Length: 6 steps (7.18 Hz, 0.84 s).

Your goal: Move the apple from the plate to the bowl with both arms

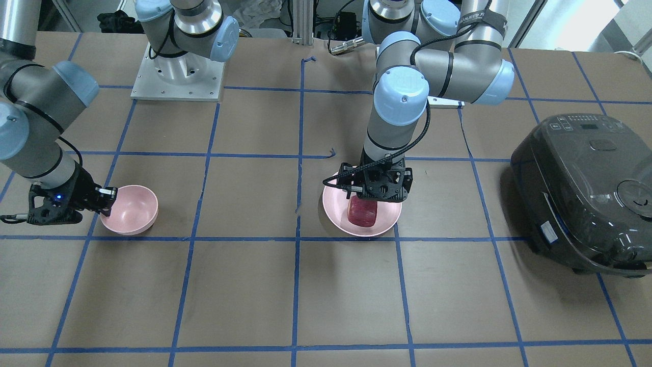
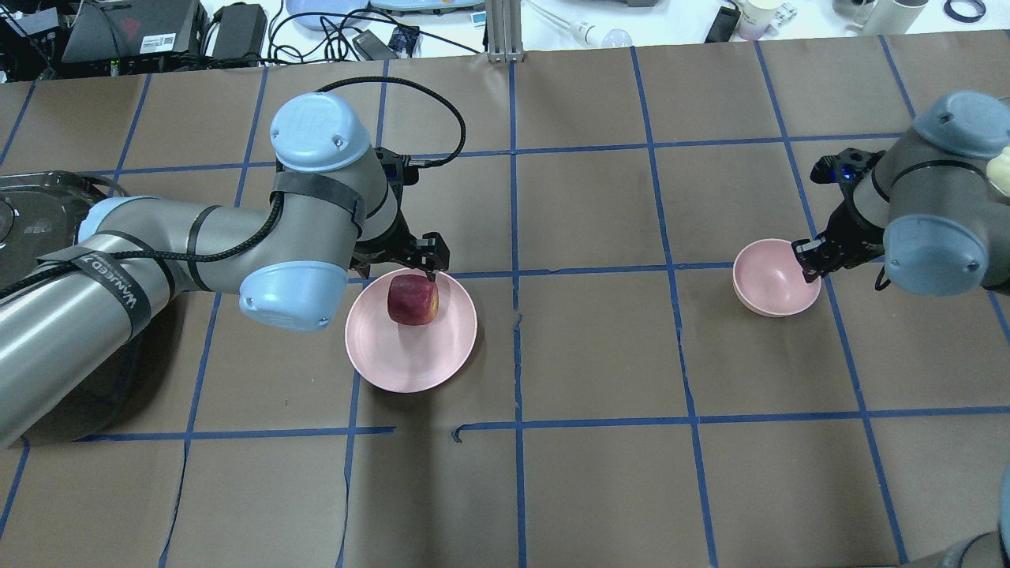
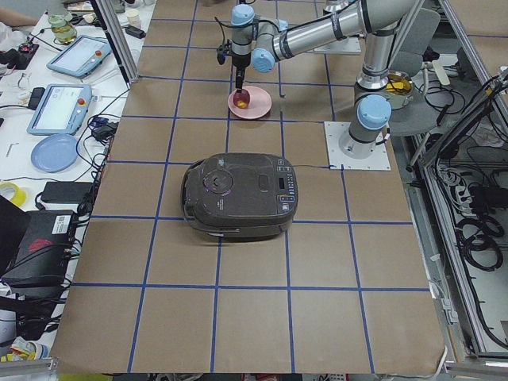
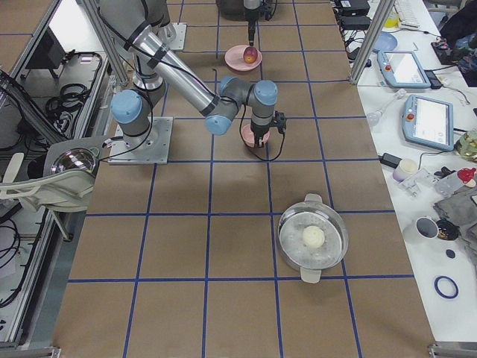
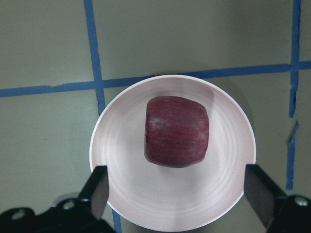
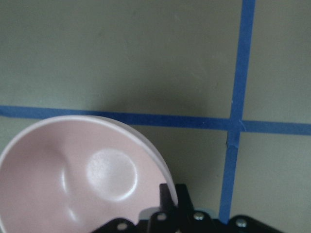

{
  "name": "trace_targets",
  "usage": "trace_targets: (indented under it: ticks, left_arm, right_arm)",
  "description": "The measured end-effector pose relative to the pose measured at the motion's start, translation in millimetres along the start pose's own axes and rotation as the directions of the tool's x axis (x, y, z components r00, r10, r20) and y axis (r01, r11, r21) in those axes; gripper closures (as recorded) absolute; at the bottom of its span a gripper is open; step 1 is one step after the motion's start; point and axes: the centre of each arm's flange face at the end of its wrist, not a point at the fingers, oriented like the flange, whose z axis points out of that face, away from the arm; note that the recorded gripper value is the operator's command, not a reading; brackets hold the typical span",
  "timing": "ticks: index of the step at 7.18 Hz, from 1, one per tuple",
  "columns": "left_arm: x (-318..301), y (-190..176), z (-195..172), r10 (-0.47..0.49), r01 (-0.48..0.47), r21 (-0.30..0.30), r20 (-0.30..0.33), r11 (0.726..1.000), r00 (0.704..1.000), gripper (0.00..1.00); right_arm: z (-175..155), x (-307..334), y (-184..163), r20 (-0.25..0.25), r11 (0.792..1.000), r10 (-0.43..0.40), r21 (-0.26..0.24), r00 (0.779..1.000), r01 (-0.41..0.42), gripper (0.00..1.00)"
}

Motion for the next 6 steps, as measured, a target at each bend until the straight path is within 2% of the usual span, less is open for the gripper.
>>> trace_targets:
  ticks: [2, 3, 4, 5, 6]
  left_arm:
    - [4.2, -2.5, 32.0, 0.011, -0.011, 0.023, 0.004, 1.0, 1.0, 0.0]
    - [4.7, -4.6, 43.5, 0.012, -0.012, 0.024, 0.005, 1.0, 1.0, 0.05]
    - [5.1, -5.0, 53.3, 0.013, -0.013, 0.014, 0.006, 1.0, 1.0, 0.19]
    - [5.2, -5.1, 60.8, 0.015, -0.015, 0.003, 0.007, 1.0, 1.0, 0.52]
    - [5.2, -4.9, 65.2, 0.019, -0.019, -0.004, 0.008, 1.0, 1.0, 0.9]
  right_arm:
    - [-19.5, -39.2, -22.1, 0.037, 1.0, 0.027, 0.009, 0.999, -0.027, 1.0]
    - [-21.2, -82.7, -28.6, 0.053, 0.998, 0.062, 0.008, 0.997, -0.062, 1.0]
    - [-21.1, -133.9, -30.5, 0.061, 0.995, 0.098, 0.006, 0.993, -0.098, 1.0]
    - [-20.6, -185.6, -27.3, 0.066, 0.992, 0.127, 0.004, 0.99, -0.127, 1.0]
    - [-15.7, -222.7, -20.5, 0.067, 0.99, 0.144, -0.01, 0.987, -0.143, 1.0]
